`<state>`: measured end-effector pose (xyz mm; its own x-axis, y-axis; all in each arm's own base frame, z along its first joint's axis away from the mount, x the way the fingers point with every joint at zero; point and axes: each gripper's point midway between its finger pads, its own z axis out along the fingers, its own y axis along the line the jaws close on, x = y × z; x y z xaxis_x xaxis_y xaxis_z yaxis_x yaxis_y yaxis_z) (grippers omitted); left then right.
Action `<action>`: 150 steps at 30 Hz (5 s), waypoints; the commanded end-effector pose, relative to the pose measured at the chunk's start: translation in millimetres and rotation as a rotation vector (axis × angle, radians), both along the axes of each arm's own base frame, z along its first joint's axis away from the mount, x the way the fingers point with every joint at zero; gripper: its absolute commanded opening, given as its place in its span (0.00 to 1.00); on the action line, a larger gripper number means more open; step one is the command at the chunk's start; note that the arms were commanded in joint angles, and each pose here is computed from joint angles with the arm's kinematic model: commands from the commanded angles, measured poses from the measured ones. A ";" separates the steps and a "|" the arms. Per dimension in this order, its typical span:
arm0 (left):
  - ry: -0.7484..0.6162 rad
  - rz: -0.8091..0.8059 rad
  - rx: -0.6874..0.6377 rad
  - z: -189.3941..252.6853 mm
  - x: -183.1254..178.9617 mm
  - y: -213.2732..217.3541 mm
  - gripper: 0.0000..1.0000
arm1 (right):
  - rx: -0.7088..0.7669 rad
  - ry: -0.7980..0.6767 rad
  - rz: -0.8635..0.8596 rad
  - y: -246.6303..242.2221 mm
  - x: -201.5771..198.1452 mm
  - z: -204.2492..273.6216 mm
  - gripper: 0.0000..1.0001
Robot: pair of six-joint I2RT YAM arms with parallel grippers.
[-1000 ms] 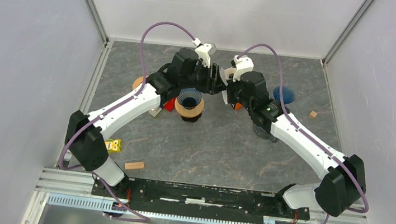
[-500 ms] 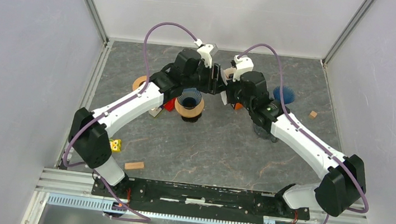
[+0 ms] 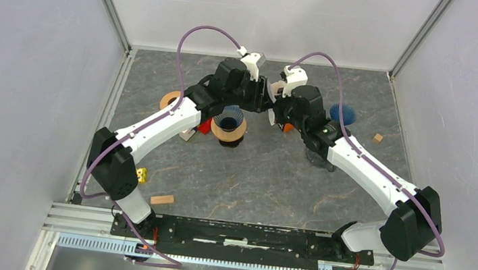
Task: Place the coffee filter in the dripper
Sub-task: Place the coffee filter in the coffee dripper.
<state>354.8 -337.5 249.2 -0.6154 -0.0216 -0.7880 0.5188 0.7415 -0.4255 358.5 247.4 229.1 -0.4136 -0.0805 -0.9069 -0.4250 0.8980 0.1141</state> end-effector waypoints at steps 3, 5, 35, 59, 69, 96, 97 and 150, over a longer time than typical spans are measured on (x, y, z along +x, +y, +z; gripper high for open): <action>-0.093 0.011 0.015 17.3 15.5 -0.1 0.44 | 0.062 -0.044 0.020 7.1 -1.8 20.1 0.00; -0.089 0.007 0.015 15.3 15.2 -1.0 0.41 | 0.065 -0.047 0.022 7.0 -2.4 21.1 0.00; -0.199 -0.049 0.026 36.8 3.0 9.3 0.02 | -0.058 -0.126 -0.078 -23.4 6.0 25.8 0.00; -0.173 -0.035 0.022 30.3 13.3 -0.2 0.45 | -0.038 -0.110 -0.032 -7.6 3.0 26.3 0.00; -0.128 -0.093 -0.073 33.4 -9.4 -6.5 0.55 | -0.052 -0.108 -0.044 -9.2 5.6 21.9 0.00; -0.147 -0.102 -0.114 59.2 -6.7 -12.7 0.57 | -0.059 -0.097 -0.024 -7.6 2.8 12.3 0.00; -0.149 -0.101 -0.114 60.0 -6.3 -12.3 0.57 | -0.061 -0.097 -0.021 -7.3 2.4 11.5 0.00; -0.163 0.010 0.090 18.3 17.1 7.6 0.47 | -0.032 -0.107 -0.040 -9.4 1.7 27.1 0.00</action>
